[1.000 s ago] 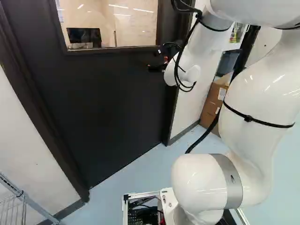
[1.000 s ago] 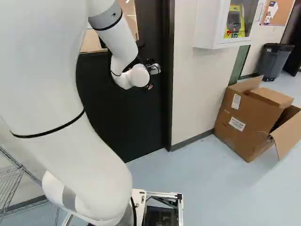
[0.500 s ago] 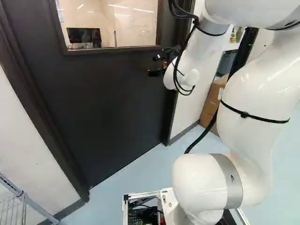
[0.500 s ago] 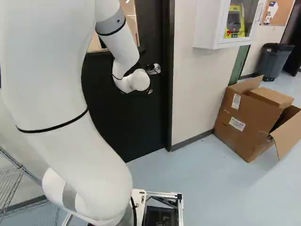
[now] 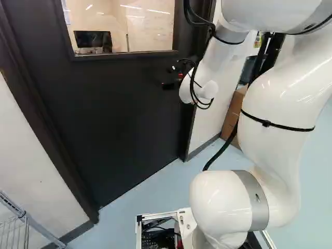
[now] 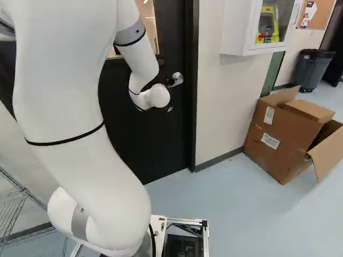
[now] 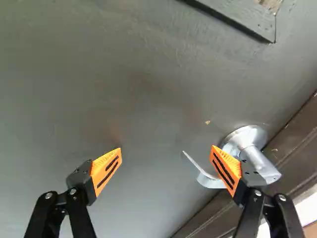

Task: Open the door and move inside

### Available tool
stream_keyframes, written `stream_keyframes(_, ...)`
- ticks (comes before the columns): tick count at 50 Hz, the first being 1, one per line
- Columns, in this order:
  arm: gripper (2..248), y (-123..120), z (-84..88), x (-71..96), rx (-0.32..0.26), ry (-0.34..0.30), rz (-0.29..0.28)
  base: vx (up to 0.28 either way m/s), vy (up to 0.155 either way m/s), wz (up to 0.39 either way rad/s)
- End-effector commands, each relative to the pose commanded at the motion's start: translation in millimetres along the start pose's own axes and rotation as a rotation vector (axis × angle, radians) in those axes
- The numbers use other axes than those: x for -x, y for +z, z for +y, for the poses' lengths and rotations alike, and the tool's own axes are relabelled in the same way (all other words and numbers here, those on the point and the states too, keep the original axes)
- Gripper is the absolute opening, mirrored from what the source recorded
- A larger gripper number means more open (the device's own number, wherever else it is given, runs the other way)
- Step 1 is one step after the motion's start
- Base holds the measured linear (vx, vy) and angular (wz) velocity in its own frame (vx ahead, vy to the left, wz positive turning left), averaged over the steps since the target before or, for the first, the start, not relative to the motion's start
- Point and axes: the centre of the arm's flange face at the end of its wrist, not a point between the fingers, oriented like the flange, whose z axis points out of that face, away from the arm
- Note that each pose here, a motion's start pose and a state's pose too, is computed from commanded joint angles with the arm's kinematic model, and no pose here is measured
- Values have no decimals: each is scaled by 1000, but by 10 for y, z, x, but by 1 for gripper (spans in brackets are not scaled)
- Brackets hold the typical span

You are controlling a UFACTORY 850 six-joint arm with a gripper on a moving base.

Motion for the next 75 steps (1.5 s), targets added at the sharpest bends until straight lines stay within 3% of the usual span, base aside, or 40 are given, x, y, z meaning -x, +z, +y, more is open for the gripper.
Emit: stream_keyframes(75,247,149,-224,785,-54,67,-146,0,0,0)
